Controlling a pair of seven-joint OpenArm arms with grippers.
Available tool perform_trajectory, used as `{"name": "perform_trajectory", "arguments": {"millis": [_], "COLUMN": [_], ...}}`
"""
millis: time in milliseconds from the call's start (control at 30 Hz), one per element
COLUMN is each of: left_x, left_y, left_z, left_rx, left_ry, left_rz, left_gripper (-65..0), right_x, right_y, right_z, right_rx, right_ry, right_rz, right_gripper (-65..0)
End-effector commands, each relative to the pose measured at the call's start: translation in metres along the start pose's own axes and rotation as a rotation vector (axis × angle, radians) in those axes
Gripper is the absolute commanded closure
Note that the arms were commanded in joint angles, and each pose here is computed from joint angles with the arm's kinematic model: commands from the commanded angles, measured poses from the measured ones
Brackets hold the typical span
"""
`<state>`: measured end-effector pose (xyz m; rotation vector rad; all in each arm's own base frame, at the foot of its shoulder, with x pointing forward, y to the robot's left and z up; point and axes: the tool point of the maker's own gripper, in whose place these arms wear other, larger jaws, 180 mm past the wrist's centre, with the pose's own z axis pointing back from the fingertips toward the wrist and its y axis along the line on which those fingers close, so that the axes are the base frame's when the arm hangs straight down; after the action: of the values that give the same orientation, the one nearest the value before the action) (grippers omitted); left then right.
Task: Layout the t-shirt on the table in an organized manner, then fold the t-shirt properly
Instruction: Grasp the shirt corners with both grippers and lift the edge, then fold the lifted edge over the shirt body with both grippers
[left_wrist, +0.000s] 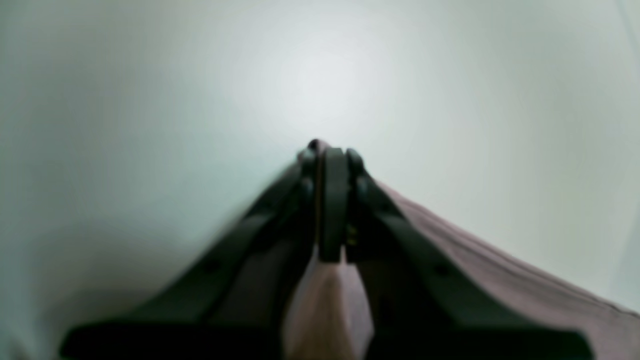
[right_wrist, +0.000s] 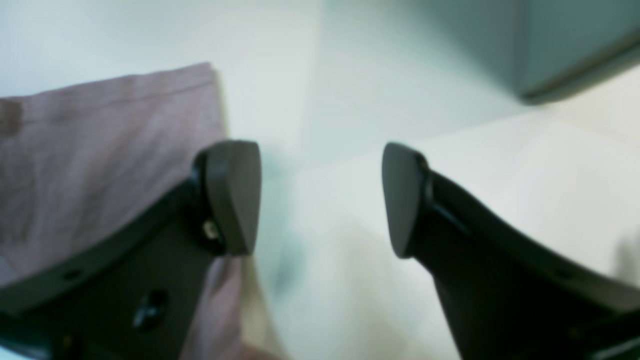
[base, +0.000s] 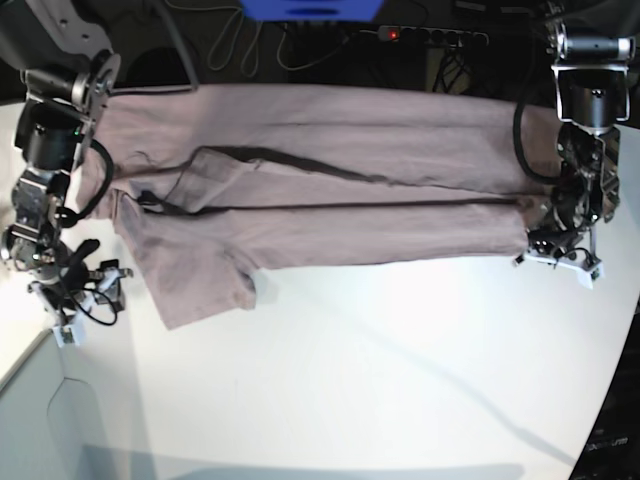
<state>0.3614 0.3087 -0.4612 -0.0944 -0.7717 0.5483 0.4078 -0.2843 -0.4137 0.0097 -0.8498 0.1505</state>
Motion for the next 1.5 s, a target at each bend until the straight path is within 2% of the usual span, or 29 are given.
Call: {"name": "perform_trajectory", "arguments": {"millis": [0, 100, 267, 633, 933, 1000, 1067, 1233, 1333, 1467], "left_x": [0.024, 0.025, 0.026, 0.026, 0.024, 0.025, 0.025, 0.026, 0.029, 0.047], "left_y": [-0.002, -0.003, -0.003, -0.003, -0.003, -0.002, -0.002, -0.003, -0.004, -0.015], "left_z": [0.003, 0.002, 0.002, 0.002, 0.002, 0.002, 0.002, 0.002, 0.002, 0.002], "left_rx": [-0.009, -0.009, -0.011, -0.009, -0.008, -0.008, -0.008, -0.011, -0.012, -0.03], "left_ry": [-0.055, -0.057, -0.059, -0.058, -0.055, -0.058, -0.058, -0.061, -0.066, -0.097], "left_rz": [-0.005, -0.004, -0.004, -0.003, -0.002, 0.0, 0.0, -0.002, -0.002, 0.002], "left_gripper": [-0.3, -0.3, -0.3, -0.3, -0.3, -0.3, -0.3, -0.3, -0.3, -0.3], "right_x": [0.021, 0.009, 0.005, -0.008, -0.046, -0.051, -0.052, -0.05, -0.037, -0.004], "right_y": [-0.009, 0.008, 0.037, 0.048, 0.062, 0.068, 0.071, 0.083, 0.085, 0.068], "right_z": [0.0, -0.014, -0.023, -0.024, -0.022, -0.022, -0.023, -0.026, -0.029, -0.03], "right_rx": [-0.006, 0.047, 0.103, 0.119, 0.143, 0.153, 0.159, 0.185, 0.192, 0.161], "right_ry": [-0.043, 0.016, 0.041, 0.063, 0.124, 0.131, 0.131, 0.141, 0.129, 0.078], "right_rz": [0.005, 0.015, 0.064, 0.061, 0.049, 0.044, 0.041, 0.093, 0.131, 0.146], "right_gripper": [-38.5, -38.5, -38.5, -38.5, -37.9, -35.0, -28.4, 0.0, 0.0, 0.0]}}
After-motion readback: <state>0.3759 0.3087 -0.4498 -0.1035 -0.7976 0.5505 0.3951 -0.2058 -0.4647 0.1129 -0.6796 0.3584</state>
